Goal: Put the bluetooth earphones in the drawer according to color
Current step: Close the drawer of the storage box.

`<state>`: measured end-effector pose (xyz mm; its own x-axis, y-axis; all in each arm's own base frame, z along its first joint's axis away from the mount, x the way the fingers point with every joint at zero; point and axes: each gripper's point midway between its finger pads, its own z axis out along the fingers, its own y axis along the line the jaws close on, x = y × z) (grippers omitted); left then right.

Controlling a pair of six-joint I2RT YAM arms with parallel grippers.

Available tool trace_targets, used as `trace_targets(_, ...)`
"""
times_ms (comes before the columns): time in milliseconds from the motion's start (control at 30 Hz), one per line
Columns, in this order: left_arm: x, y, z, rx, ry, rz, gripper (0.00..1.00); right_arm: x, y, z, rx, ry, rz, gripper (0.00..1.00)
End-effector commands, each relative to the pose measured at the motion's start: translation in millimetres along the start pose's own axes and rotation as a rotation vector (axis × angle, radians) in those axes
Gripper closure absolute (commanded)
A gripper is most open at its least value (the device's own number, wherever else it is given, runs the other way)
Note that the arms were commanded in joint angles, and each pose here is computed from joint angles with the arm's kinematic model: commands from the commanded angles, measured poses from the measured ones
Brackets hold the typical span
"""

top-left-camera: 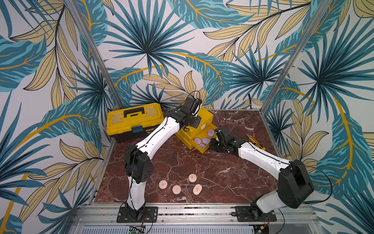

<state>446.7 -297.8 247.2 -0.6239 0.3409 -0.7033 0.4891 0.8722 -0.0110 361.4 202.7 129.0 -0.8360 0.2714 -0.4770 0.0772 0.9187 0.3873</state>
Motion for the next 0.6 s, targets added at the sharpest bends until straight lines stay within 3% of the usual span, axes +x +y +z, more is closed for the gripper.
trace_targets(0, 41.2, -2.7, 22.6, 0.019, 0.164, 0.000, 0.77, -27.8, 25.0, 7.0, -0.070, -0.075, 0.008, 1.00)
trace_targets(567, 49.9, -4.4, 26.9, 0.029, 0.195, 0.003, 0.77, -63.4, 56.1, 35.2, -0.181, -0.188, 0.090, 0.99)
